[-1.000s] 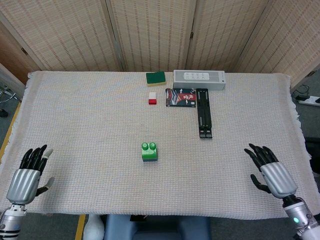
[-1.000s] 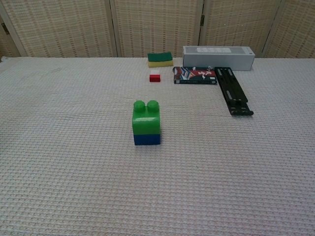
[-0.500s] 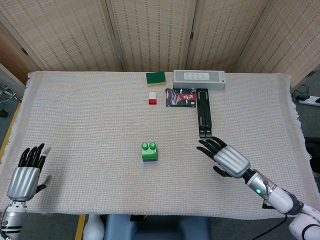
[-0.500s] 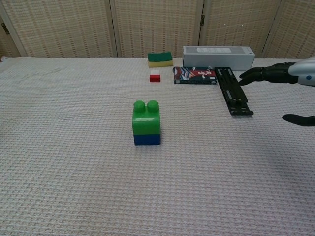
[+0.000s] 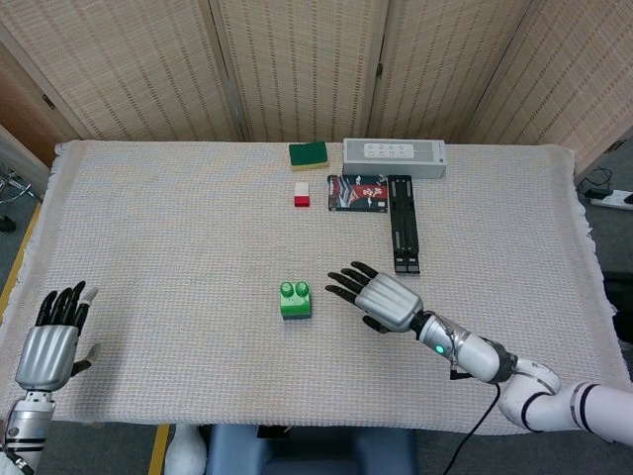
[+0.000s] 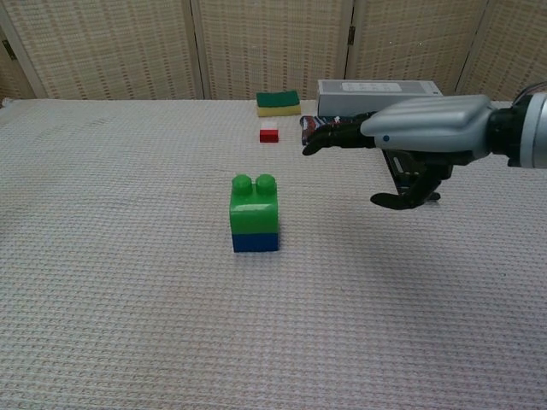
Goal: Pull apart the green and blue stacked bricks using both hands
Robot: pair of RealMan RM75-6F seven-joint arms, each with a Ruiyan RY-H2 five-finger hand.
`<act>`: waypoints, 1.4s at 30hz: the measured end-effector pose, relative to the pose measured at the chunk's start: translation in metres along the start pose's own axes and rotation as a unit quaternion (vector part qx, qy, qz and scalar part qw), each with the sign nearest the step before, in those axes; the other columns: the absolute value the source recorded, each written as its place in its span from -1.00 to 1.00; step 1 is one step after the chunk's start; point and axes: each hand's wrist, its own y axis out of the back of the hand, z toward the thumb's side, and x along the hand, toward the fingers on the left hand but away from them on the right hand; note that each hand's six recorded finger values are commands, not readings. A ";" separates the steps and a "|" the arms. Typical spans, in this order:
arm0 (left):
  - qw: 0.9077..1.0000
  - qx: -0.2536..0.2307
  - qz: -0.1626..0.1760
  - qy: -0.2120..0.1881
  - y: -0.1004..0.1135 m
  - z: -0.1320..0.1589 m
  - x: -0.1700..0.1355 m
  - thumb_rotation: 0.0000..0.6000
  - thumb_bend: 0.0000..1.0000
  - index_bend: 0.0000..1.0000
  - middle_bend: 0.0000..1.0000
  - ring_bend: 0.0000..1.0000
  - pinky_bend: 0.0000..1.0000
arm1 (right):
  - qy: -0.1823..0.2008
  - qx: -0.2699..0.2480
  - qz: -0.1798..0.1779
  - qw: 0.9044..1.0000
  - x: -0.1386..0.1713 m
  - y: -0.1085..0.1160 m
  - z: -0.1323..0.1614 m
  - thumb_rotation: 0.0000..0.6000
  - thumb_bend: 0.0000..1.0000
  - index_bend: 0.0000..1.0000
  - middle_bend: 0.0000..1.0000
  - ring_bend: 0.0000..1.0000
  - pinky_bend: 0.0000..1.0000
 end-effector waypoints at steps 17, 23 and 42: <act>0.999 -0.031 -0.002 0.021 0.004 -0.016 0.008 1.00 -0.53 -1.00 -1.00 -1.00 -1.00 | 0.009 0.013 -0.022 1.000 -0.079 -0.003 0.012 1.00 -0.17 -1.00 -1.00 -1.00 -1.00; 0.999 -0.035 -0.005 0.032 0.003 -0.023 0.010 1.00 -0.56 -1.00 -1.00 -1.00 -1.00 | 0.017 0.012 -0.030 0.999 -0.098 -0.005 0.017 1.00 -0.17 -1.00 -1.00 -1.00 -1.00; 0.999 -0.037 -0.003 0.036 0.005 -0.025 0.011 1.00 -0.58 -1.00 -1.00 -1.00 -1.00 | 0.044 -0.021 -0.036 0.998 -0.114 -0.014 0.041 1.00 -0.18 -1.00 -1.00 -1.00 -1.00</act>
